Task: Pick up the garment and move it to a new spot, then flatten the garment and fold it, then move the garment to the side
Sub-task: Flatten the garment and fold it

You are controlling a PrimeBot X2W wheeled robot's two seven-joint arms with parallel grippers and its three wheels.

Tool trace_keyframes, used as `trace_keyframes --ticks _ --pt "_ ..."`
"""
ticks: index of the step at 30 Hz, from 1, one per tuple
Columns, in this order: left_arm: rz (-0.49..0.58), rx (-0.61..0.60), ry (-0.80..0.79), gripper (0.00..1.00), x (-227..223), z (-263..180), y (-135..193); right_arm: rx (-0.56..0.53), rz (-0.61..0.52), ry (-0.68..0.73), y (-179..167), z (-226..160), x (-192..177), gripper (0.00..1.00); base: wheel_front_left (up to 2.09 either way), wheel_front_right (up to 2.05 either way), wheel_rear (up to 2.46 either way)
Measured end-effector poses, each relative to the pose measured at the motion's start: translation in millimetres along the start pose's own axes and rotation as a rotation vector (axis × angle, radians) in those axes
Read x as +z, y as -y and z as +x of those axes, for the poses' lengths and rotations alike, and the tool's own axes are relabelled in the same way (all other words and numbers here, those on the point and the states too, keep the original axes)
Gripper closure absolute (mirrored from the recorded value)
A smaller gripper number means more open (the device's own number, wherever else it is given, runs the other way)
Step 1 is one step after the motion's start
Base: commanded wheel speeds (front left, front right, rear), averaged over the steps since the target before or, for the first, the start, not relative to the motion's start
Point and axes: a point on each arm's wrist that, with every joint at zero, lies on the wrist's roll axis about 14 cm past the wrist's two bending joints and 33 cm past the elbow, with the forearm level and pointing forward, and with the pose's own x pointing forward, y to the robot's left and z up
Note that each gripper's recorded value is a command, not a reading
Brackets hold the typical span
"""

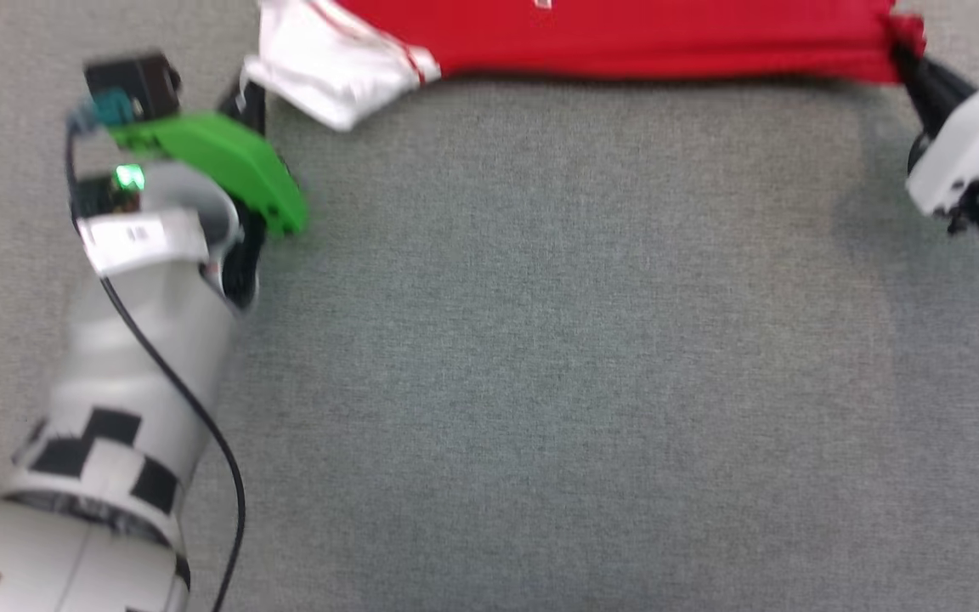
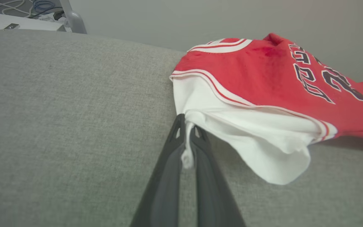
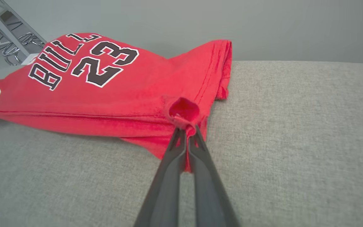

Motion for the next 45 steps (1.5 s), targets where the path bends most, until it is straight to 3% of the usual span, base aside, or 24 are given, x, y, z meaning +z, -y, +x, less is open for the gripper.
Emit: trace_keyframes --ticks 6,17,31,40,45 --pt "-0.006 0.016 -0.054 1.0 -38.3 -64.4 -12.2 0.024 0.017 -0.041 -14.4 -53.1 -31.2 1.0 0.0 0.0 0.0" --pt "-0.023 0.058 -0.007 1.0 -43.5 -148.4 -22.4 0.016 0.044 -0.061 -22.8 -128.4 -60.9 1.0 0.0 0.0 0.0" --pt "-0.095 0.118 -0.098 1.0 -58.7 -267.2 -13.9 -0.039 0.139 -0.077 -24.1 -206.4 -113.2 1.0 0.0 0.0 0.0" --pt "-0.138 0.162 -0.13 1.0 -62.2 -309.3 -16.8 -0.062 0.184 -0.125 -30.3 -239.3 -142.7 1.0 0.0 0.0 0.0" --pt "-0.13 0.151 -0.116 1.0 -51.9 -309.2 -16.0 -0.069 0.186 -0.1 -34.5 -242.8 -131.9 1.0 0.0 0.0 0.0"
